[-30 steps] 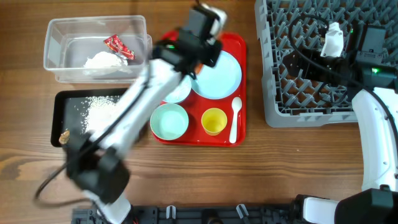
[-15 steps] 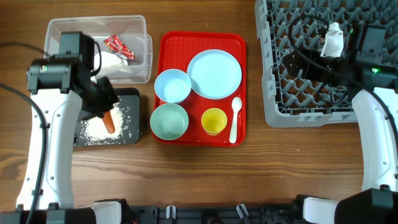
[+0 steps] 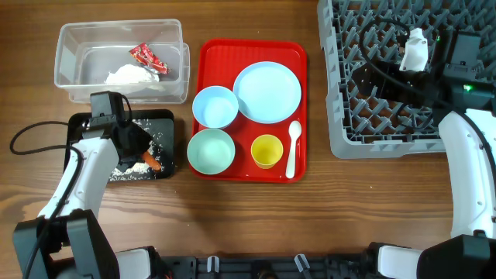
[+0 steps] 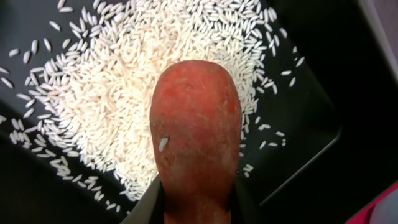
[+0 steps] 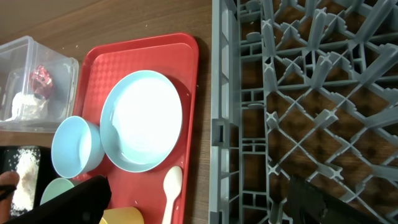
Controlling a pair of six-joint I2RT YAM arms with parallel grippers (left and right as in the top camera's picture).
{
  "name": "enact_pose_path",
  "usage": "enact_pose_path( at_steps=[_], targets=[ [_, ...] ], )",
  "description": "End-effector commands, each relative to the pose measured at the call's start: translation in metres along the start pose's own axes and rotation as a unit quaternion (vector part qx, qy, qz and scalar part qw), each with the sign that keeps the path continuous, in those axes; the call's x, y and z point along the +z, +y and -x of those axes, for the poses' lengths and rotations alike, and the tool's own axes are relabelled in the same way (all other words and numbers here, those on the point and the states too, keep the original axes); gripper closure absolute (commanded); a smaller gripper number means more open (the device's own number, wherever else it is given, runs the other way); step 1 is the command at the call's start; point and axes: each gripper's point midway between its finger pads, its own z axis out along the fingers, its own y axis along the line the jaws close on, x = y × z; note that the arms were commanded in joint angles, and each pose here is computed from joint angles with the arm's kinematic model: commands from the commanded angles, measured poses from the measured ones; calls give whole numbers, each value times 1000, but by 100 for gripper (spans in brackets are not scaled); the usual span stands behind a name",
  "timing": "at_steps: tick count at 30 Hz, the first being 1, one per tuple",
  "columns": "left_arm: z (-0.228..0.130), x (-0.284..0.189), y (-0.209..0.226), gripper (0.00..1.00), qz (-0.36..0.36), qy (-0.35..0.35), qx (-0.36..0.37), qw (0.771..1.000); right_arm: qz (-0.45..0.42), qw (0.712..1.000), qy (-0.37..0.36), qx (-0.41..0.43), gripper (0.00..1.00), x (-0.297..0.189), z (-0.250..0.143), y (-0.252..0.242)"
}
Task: Sort waste into correct bins and load items into the dishwasher rack
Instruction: 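Grasp the carrot from the plate and place it on the black tray, then grasp the light-blue plate edge with the right gripper and lift it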
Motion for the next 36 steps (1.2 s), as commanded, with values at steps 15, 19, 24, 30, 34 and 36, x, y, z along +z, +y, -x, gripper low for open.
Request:
enact_pose_path(
  at_steps=[15, 19, 24, 30, 34, 36],
  targets=[
    [30, -81, -67, 7, -125, -31, 114, 985, 50, 998, -24, -29, 6, -4, 13, 28],
    [29, -162, -113, 0, -205, -113, 195, 952, 76, 996, -19, -45, 13, 29, 13, 72],
    [-7, -161, -142, 0, -208, -115, 291, 927, -5, 999, 21, -47, 14, 118, -15, 93],
    [23, -157, -122, 0, -127, -175, 236, 948, -78, 993, 70, -52, 24, 180, -55, 74],
    [26, -157, -120, 0, -120, -181, 229, 949, -93, 990, 102, -41, 24, 207, -76, 59],
    [25, -156, -119, 0, -119, -180, 230, 949, -99, 987, 116, -39, 24, 215, -86, 53]
  ],
)
